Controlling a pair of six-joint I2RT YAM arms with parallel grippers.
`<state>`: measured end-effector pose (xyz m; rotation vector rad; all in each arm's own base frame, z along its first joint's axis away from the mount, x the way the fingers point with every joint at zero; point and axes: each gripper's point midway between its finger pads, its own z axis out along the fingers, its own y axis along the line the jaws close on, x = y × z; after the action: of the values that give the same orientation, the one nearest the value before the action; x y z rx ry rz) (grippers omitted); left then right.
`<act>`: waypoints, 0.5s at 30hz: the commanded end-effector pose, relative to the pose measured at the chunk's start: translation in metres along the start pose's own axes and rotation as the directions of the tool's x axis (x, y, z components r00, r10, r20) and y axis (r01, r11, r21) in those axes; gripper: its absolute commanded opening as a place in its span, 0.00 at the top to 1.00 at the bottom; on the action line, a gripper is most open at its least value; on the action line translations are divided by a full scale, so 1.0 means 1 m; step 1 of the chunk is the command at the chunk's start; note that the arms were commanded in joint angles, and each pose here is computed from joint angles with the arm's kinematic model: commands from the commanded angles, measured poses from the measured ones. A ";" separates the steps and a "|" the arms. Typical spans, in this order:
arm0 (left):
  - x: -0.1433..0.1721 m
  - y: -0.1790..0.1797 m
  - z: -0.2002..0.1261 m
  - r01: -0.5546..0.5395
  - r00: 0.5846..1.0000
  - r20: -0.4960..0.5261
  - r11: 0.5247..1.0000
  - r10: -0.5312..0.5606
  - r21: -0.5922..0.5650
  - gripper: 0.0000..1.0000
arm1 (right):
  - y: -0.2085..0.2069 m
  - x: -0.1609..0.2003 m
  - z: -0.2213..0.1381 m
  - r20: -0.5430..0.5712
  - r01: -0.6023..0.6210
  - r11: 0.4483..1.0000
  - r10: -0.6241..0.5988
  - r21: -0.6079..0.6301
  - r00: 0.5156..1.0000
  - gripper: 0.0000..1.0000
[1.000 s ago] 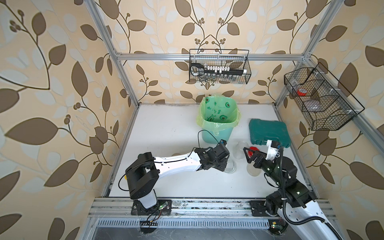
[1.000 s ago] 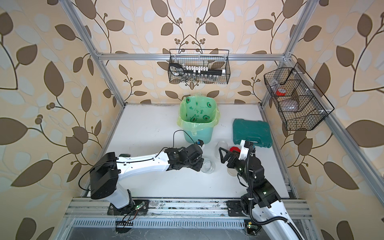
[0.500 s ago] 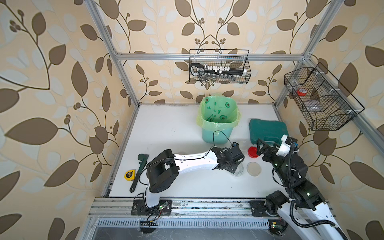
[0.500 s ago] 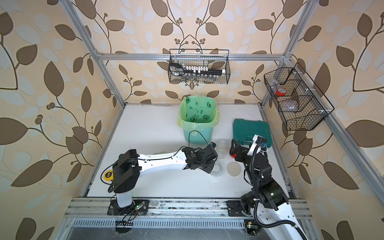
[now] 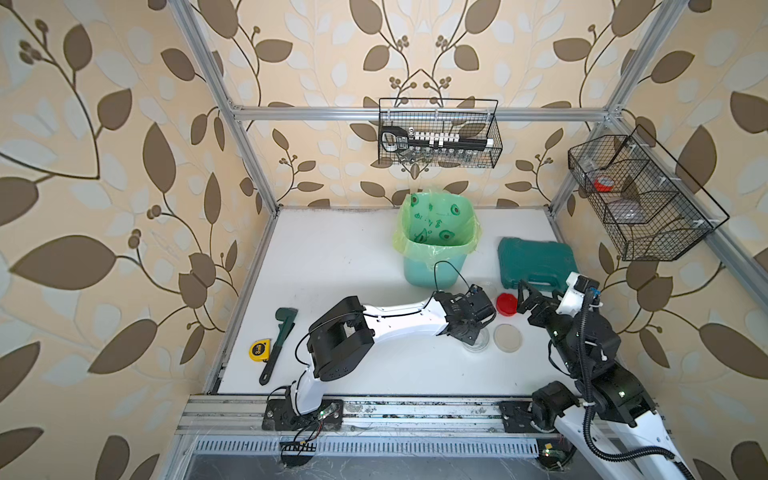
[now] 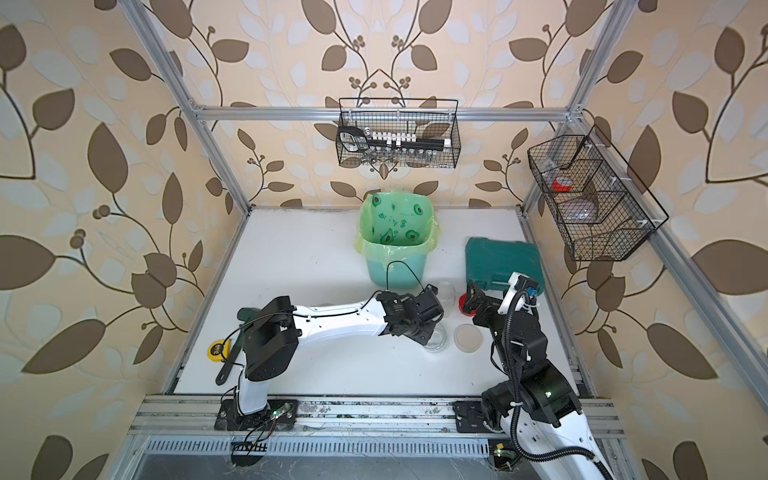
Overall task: Empty moldy peanuts from jars
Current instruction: Place the jar at the center of the board.
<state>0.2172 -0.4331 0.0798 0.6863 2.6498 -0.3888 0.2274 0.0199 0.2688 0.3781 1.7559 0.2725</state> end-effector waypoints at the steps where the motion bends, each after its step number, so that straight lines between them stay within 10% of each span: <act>1: -0.018 -0.015 -0.009 0.000 0.998 0.063 1.000 -0.002 0.030 0.92 | -0.001 -0.004 -0.004 0.009 0.007 1.000 -0.007 0.003 1.000 0.01; 15: -0.026 -0.004 -0.073 -0.001 0.979 0.204 0.997 -0.014 0.074 0.25 | 0.020 0.015 0.006 -0.087 0.045 0.994 -0.053 -0.095 0.995 0.00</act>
<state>0.2139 -0.4313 0.0963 0.6672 2.5896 -0.4632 0.2299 0.0308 0.2629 0.3278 1.7970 0.3038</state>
